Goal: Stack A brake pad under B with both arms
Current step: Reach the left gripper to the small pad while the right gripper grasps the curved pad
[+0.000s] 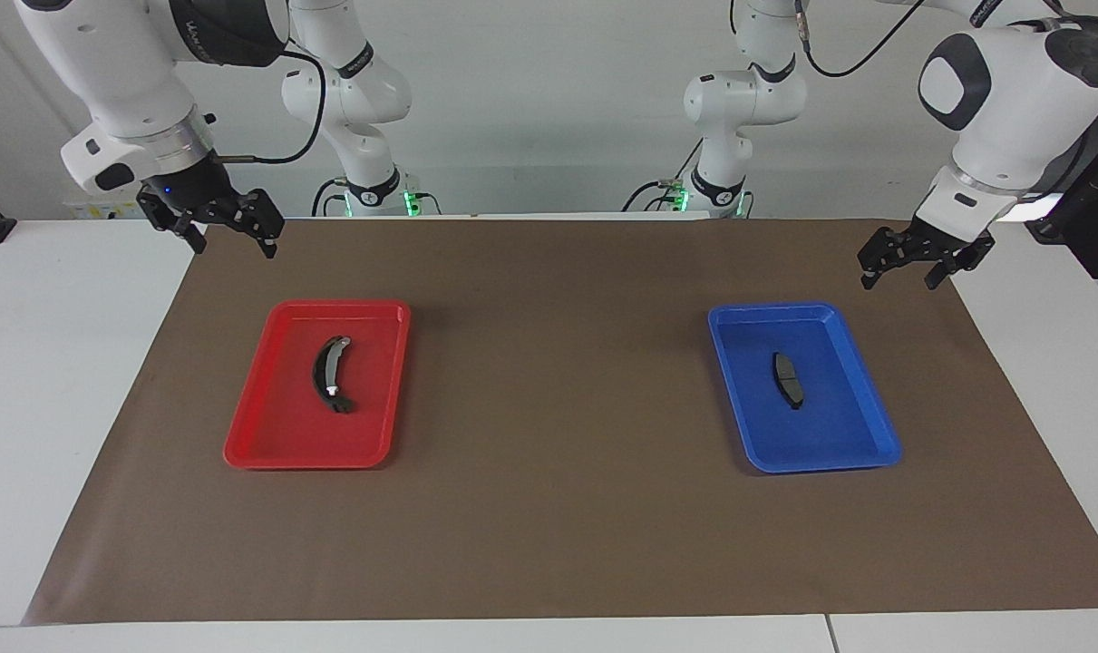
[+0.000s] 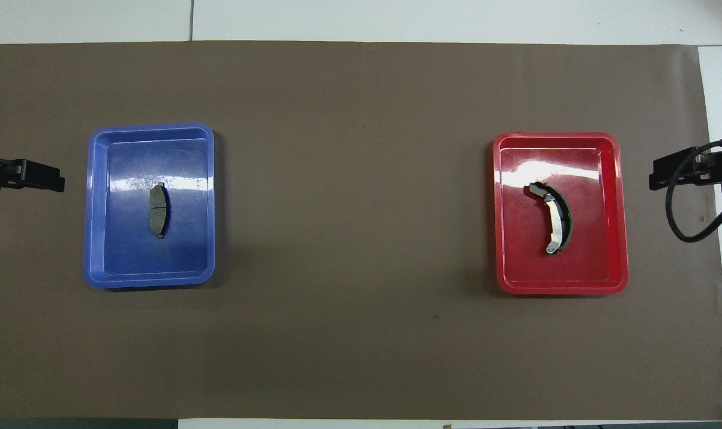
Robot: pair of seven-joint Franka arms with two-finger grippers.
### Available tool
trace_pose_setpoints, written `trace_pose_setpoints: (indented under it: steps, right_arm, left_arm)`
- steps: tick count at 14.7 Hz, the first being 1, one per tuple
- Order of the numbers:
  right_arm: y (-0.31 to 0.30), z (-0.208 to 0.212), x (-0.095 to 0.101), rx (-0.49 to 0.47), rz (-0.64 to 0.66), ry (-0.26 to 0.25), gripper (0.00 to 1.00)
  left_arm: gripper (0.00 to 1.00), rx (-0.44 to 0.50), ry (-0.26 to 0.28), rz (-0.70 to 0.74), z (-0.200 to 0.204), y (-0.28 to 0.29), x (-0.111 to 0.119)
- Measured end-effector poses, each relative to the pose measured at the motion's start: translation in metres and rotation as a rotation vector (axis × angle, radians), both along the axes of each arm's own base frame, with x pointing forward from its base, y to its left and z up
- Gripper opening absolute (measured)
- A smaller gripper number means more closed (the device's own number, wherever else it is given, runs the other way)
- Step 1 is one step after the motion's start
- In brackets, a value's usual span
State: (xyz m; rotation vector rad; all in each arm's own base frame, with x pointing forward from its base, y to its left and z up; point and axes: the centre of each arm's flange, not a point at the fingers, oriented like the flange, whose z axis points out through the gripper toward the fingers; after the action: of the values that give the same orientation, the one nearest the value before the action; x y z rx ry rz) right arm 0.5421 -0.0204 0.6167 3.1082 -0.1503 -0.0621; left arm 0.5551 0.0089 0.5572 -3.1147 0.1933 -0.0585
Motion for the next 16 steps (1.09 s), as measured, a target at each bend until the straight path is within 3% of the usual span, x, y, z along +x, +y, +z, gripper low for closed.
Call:
trace_pose_setpoints:
  steps: [7,9,12,16]
  right_arm:
    - [0.0,-0.004,0.0,0.0,0.0,0.004,1.0]
    - [0.0,-0.019,0.004,0.0,0.002,-0.026,1.0]
    - [0.003,-0.068,0.005,0.021,0.014,-0.059,1.0]
    - [0.019,-0.169,0.007,0.054,0.088,-0.102,1.0]
  left_arm:
    - [0.99,-0.003,-0.041,-0.051,-0.069,-0.027,-0.007]
    - [0.98,-0.003,-0.041,-0.055,-0.099,-0.029,-0.012]
    - [0.98,-0.003,-0.045,-0.057,-0.146,-0.029,-0.016]
    - [0.97,-0.002,-0.054,-0.062,-0.203,-0.039,-0.006]
